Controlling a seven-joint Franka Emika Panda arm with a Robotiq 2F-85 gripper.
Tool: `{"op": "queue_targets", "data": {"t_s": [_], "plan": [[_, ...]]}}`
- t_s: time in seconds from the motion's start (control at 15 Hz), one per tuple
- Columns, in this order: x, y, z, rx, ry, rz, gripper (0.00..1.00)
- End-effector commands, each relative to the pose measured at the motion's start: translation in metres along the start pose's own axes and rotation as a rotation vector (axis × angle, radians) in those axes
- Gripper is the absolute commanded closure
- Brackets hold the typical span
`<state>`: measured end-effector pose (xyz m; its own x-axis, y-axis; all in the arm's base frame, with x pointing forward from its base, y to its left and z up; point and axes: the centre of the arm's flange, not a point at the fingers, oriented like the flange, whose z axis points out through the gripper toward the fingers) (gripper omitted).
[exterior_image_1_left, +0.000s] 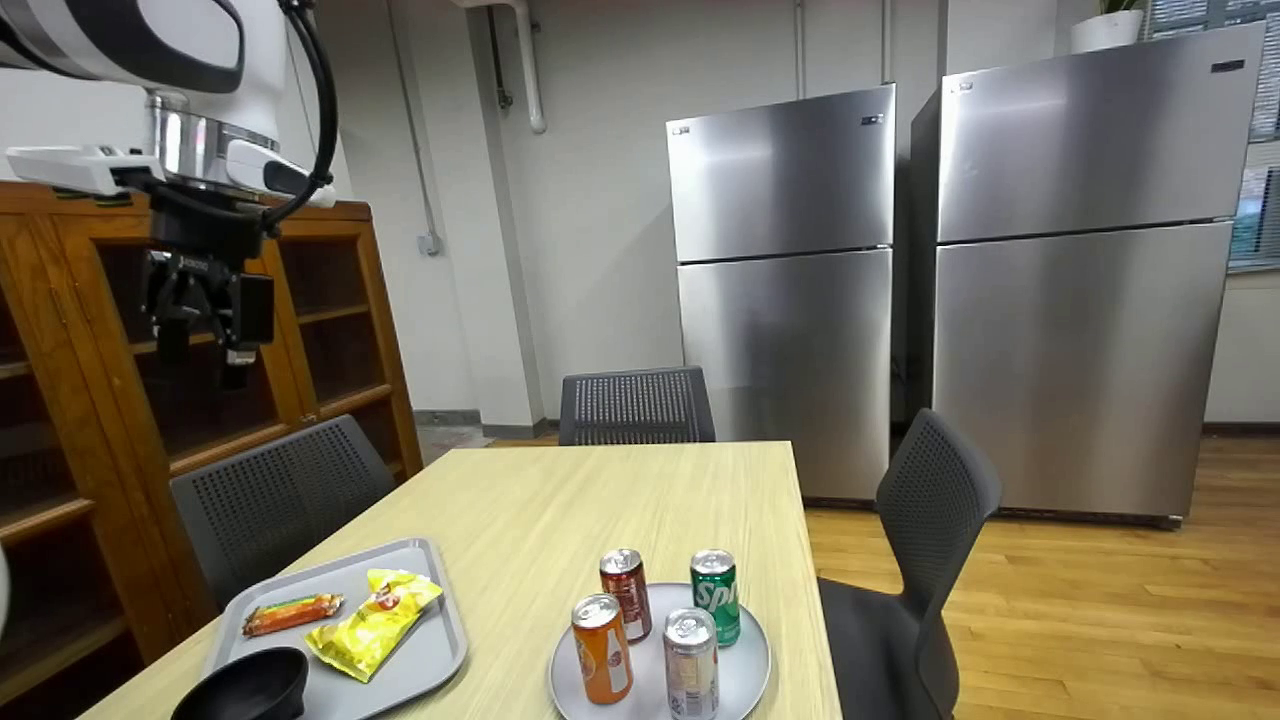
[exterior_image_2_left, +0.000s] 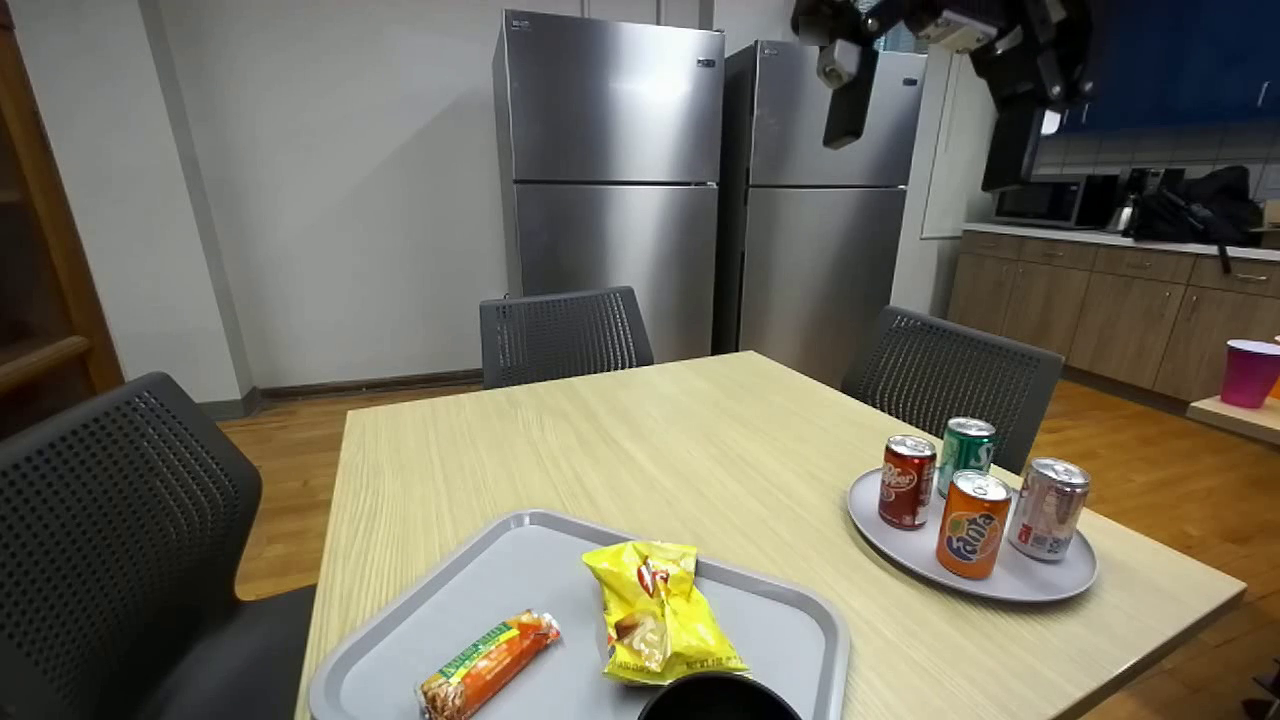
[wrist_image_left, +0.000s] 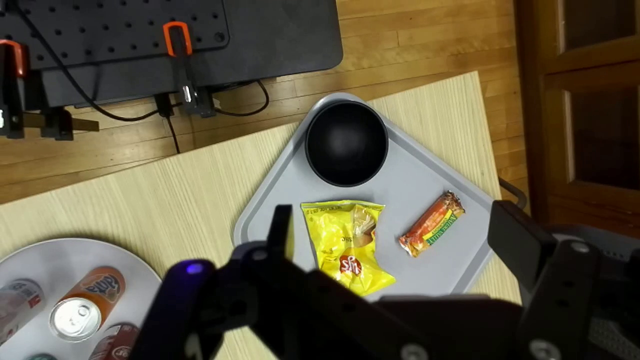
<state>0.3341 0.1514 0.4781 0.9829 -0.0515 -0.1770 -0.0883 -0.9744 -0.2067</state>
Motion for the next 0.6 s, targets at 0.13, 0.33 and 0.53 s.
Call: {"op": "queue_targets", "data": {"t_s": [0.13,0.33,0.53], "plan": [[0.02,-0.013,0.032,-0.028,0.011,-0.019,0.0],[0.03,-0.022,0.049,-0.029,0.053,-0.037,0.0],[0.046,-0.03,0.07,-0.048,0.093,-0.077,0.0]]}}
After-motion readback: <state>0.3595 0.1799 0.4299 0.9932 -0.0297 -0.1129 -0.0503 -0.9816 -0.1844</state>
